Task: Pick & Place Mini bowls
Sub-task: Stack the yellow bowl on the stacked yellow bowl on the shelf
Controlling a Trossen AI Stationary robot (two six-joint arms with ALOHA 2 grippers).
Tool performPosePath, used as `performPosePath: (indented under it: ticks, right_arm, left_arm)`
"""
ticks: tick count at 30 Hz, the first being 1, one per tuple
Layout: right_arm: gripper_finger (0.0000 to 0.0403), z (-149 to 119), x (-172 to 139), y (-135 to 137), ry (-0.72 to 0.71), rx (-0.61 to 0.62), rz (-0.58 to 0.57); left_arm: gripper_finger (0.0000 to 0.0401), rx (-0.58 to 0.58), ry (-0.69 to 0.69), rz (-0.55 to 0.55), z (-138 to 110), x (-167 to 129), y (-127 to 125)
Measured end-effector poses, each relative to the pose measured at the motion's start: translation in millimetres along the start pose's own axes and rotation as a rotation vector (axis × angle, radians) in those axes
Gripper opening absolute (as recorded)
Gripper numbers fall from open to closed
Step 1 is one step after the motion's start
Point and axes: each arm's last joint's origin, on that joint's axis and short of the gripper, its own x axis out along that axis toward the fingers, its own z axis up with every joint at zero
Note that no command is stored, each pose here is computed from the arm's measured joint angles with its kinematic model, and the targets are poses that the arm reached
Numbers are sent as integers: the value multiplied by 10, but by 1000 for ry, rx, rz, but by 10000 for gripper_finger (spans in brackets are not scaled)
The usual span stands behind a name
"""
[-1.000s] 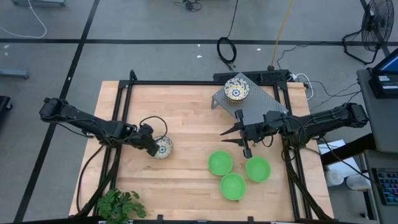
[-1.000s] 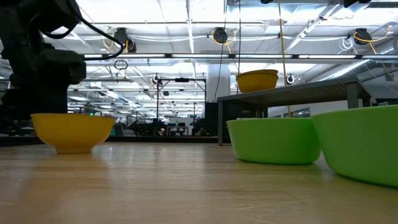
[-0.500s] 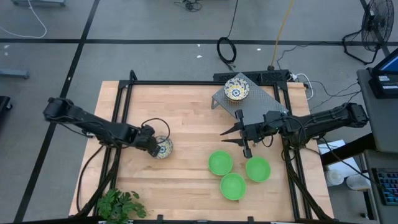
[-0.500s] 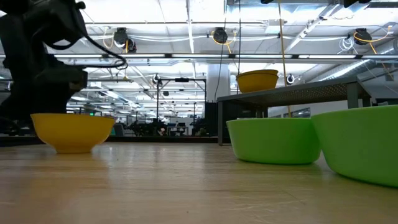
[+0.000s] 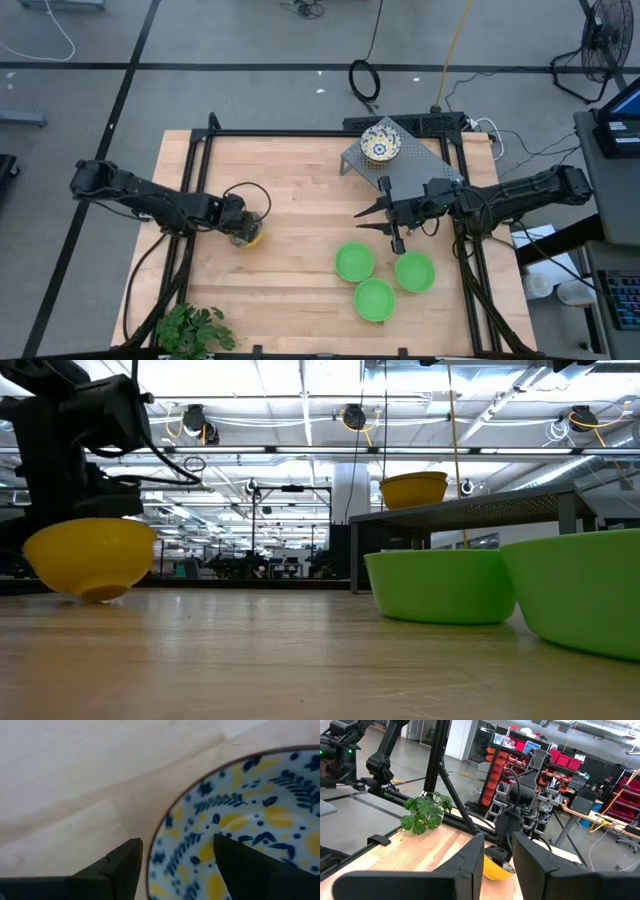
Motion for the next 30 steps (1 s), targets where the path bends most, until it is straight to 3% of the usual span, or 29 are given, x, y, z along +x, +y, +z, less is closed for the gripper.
performPosePath:
  ticks: [17, 30]
  right_arm:
    - [86, 1, 0, 0, 0, 0, 0]
    - [86, 1, 0, 0, 0, 18, 0]
  left_arm:
    - [243, -6, -67, 99, 96, -164, -8]
    - [243, 51, -63, 52, 104, -227, -87]
